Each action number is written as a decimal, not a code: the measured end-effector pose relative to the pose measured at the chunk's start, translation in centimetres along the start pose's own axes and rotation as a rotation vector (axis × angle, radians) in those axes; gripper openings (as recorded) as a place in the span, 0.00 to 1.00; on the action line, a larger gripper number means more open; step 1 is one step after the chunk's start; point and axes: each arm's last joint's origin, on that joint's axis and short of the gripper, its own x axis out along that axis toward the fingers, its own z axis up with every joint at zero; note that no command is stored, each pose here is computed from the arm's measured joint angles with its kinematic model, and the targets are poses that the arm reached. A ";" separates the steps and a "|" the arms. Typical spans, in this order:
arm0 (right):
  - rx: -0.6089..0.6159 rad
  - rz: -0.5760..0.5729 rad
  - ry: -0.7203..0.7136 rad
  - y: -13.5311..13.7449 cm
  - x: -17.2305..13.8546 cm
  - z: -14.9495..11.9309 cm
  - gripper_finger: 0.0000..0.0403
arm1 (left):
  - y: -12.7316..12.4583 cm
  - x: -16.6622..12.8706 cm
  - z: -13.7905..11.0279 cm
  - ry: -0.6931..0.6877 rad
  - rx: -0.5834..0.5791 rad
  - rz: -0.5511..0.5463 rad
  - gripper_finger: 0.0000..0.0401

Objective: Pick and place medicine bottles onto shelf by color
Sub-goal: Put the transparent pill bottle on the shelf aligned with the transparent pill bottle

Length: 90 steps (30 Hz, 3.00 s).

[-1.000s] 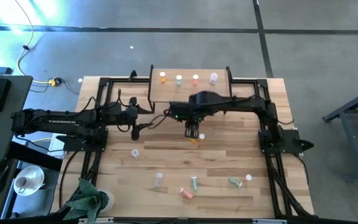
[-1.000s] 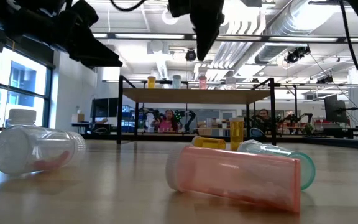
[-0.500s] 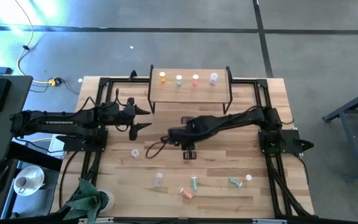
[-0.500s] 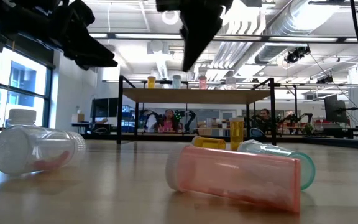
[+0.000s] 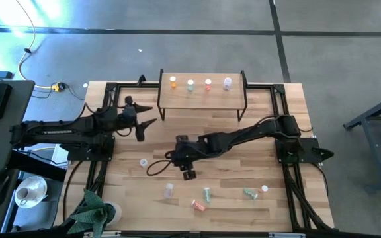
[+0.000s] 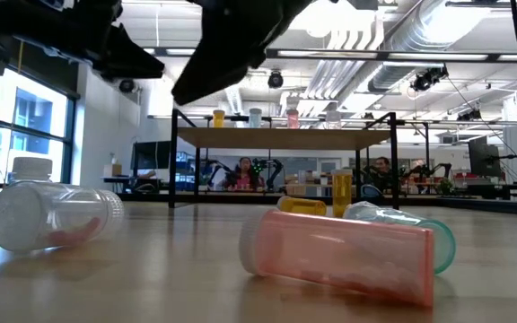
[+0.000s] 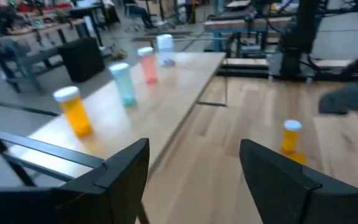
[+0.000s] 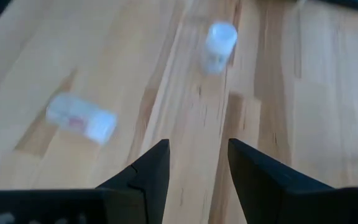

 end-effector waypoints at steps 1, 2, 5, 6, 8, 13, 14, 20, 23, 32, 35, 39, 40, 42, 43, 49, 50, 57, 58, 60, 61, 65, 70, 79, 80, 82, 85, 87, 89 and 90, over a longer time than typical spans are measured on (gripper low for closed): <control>-0.008 -0.001 -0.032 0.0 0.3 -0.1 0.38 | 0.0 -0.1 0.1 -0.006 -0.001 0.005 0.60; -0.016 -0.008 -0.071 -0.1 0.6 -0.2 0.38 | 0.1 -0.2 0.1 -0.011 -0.003 0.007 0.60; -0.025 -0.030 -0.200 -0.2 1.1 -0.2 0.38 | 0.1 -0.3 0.2 -0.020 -0.005 0.007 0.60; -0.023 -0.035 -0.226 -0.3 1.2 -0.3 0.38 | 0.1 -0.3 0.2 -0.021 -0.006 0.008 0.60; -0.017 -0.039 -0.238 -0.4 1.4 -0.5 0.38 | 0.1 -0.3 0.1 -0.007 -0.003 0.005 0.60; -0.009 -0.116 -0.202 -0.4 1.4 -0.7 0.38 | -0.1 -0.4 -1.0 0.101 -0.059 -0.055 0.60; -0.016 -0.138 -0.189 -0.4 1.4 -0.7 0.38 | -0.2 -0.4 -1.3 0.131 -0.070 -0.075 0.60; -0.058 -0.229 -0.175 0.0 0.4 -0.3 0.38 | -0.8 -0.8 -2.7 0.300 -0.182 -0.206 0.60; -0.060 -0.230 -0.181 0.1 -0.4 0.0 0.38 | -1.5 -1.2 -3.2 0.358 -0.205 -0.266 0.60; -0.043 -0.219 -0.145 0.3 -1.7 0.1 0.38 | -4.0 -2.6 -3.3 0.398 -0.206 -0.401 0.60; -0.047 -0.214 -0.123 0.4 -1.7 -0.1 0.38 | -4.5 -3.3 -3.8 0.453 -0.200 -0.391 0.60; -0.050 -0.210 -0.105 0.4 -1.7 -0.3 0.38 | -5.3 -4.2 -4.6 0.522 -0.209 -0.370 0.60; -0.050 -0.210 -0.102 0.4 -1.7 -0.3 0.38 | -5.6 -4.4 -4.6 0.520 -0.209 -0.382 0.60; -0.051 -0.209 -0.096 0.4 -1.6 -0.4 0.38 | -6.0 -4.8 -4.7 0.520 -0.198 -0.405 0.60; -0.051 -0.208 -0.096 0.4 -1.6 -0.4 0.38 | -6.2 -5.0 -4.7 0.521 -0.198 -0.408 0.60; -0.051 -0.208 -0.095 0.4 -1.6 -0.4 0.38 | -7.0 -5.9 -4.9 0.535 -0.220 -0.445 0.60; -0.052 -0.208 -0.092 0.4 -1.6 -0.4 0.38 | -7.1 -6.0 -5.0 0.544 -0.221 -0.449 0.60; -0.051 -0.204 -0.065 0.5 -1.6 -0.7 0.38 | -7.7 -6.6 -6.1 0.639 -0.165 -0.418 0.60; -0.048 -0.203 -0.063 0.5 -1.6 -0.7 0.38 | -7.8 -6.6 -6.3 0.653 -0.160 -0.411 0.60; -0.046 -0.202 -0.057 0.5 -1.6 -0.7 0.38 | -8.1 -6.6 -6.6 0.677 -0.145 -0.403 0.60; -0.047 -0.202 -0.053 0.5 -1.6 -0.8 0.38 | -8.3 -6.6 -6.7 0.689 -0.134 -0.400 0.60; -0.047 -0.201 -0.052 0.5 -1.6 -0.8 0.38 | -8.9 -6.5 -7.3 0.739 -0.118 -0.373 0.60; -0.047 -0.201 -0.048 0.5 -1.6 -0.8 0.38 | -9.5 -6.1 -8.1 0.787 -0.095 -0.321 0.60; -0.048 -0.200 -0.042 0.5 -1.6 -0.9 0.38 | -10.7 -5.1 -9.2 0.782 -0.042 -0.235 0.60; -0.048 -0.200 -0.040 0.5 -1.6 -0.9 0.38 | -10.9 -5.0 -9.3 0.780 -0.042 -0.234 0.60; -0.048 -0.199 -0.038 0.5 -1.6 -0.9 0.38 | -11.3 -4.7 -9.5 0.777 -0.042 -0.231 0.60; -0.049 -0.199 -0.034 0.5 -1.6 -1.0 0.38 | -11.7 -4.4 -9.8 0.768 -0.042 -0.213 0.60; -0.049 -0.199 -0.033 0.5 -1.6 -1.0 0.38 | -11.9 -4.2 -10.1 0.766 -0.033 -0.200 0.60; -0.049 -0.199 -0.032 0.5 -1.6 -1.0 0.38 | -12.0 -4.0 -10.3 0.763 -0.026 -0.180 0.60; -0.049 -0.198 -0.031 0.5 -1.6 -1.0 0.38 | -12.1 -3.8 -10.5 0.766 -0.025 -0.173 0.60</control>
